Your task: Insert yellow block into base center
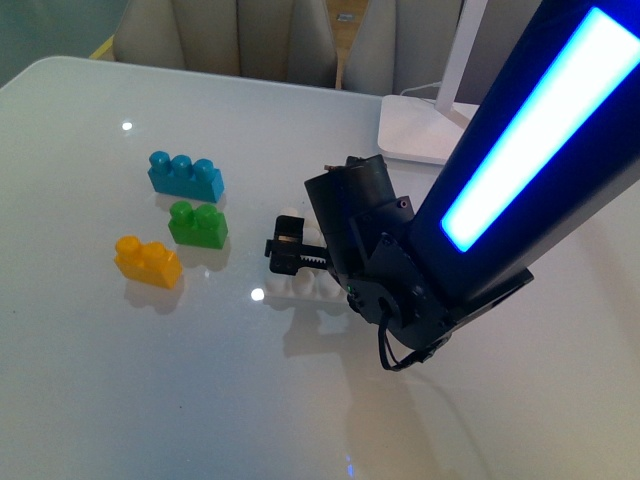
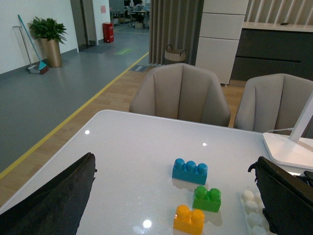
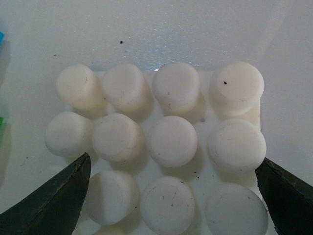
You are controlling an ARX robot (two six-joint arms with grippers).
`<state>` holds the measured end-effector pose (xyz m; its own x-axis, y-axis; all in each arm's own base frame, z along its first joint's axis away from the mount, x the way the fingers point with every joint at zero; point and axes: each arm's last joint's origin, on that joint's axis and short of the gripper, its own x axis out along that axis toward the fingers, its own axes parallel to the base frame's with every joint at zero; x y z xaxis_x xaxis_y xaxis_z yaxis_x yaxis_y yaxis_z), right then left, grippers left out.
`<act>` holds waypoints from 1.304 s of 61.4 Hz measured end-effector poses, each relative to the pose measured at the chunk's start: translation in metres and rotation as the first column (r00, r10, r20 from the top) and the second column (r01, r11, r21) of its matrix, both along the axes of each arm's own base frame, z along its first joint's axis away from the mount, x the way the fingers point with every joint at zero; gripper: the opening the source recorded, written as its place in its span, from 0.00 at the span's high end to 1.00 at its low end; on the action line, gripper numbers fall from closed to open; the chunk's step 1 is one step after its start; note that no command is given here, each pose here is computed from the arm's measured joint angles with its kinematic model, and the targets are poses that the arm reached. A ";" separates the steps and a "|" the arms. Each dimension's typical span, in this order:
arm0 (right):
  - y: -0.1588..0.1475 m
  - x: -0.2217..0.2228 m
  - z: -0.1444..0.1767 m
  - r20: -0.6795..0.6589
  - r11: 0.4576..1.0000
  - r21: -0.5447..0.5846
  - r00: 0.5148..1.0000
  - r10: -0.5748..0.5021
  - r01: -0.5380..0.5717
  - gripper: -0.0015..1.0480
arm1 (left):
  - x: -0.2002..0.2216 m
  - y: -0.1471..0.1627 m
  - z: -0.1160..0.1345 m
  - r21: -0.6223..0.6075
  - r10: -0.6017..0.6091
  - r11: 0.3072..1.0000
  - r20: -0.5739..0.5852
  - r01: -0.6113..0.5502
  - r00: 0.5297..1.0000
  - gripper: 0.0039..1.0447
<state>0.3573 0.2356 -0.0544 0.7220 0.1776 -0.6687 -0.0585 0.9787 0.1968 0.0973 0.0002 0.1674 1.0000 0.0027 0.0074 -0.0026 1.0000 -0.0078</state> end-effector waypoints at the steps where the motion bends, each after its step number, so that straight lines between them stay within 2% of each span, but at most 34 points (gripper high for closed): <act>1: 0.002 0.000 0.000 0.000 1.000 0.002 1.000 0.002 -0.002 0.08 | 0.000 0.000 0.000 0.000 0.000 1.000 0.000 0.000 1.000 0.07; 22: 0.015 0.003 0.003 0.009 0.999 0.025 1.000 0.021 -0.021 0.08 | 0.000 0.000 0.000 0.000 0.000 1.000 0.000 0.000 1.000 0.07; 42: 0.001 0.002 0.007 0.029 0.998 0.067 0.999 0.014 -0.016 0.08 | 0.000 0.000 0.000 0.000 0.000 1.000 0.000 0.000 1.000 0.07; 50: -0.019 0.000 0.012 0.037 0.997 0.079 0.999 -0.020 0.017 0.08 | 0.000 0.000 0.000 0.000 0.000 1.000 0.000 0.000 1.000 0.07; 58: -0.040 0.005 0.048 0.118 0.991 0.126 0.991 -0.068 0.053 0.08 | 0.000 0.000 0.000 0.000 0.000 1.000 0.000 0.000 1.000 0.07; 67: -0.068 -0.008 0.085 0.183 0.988 0.155 0.982 -0.049 0.020 0.08 | 0.000 0.000 0.000 0.000 0.000 1.000 0.000 0.000 1.000 0.07; 71: -0.083 -0.018 0.098 0.203 0.988 0.157 0.978 -0.045 0.013 0.08 | 0.000 0.000 0.000 0.000 0.000 1.000 0.000 0.000 1.000 0.07; 80: -0.138 -0.061 0.136 0.247 0.990 0.138 0.967 -0.057 0.023 0.08 | 0.000 0.000 0.000 0.000 0.000 1.000 0.000 0.000 1.000 0.07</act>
<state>0.2967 0.0973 0.0818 0.8713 0.2198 -0.4387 -0.0833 0.9473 0.3092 0.0973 0.0002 0.1674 1.0000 0.0027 0.0074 -0.0026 1.0000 -0.0078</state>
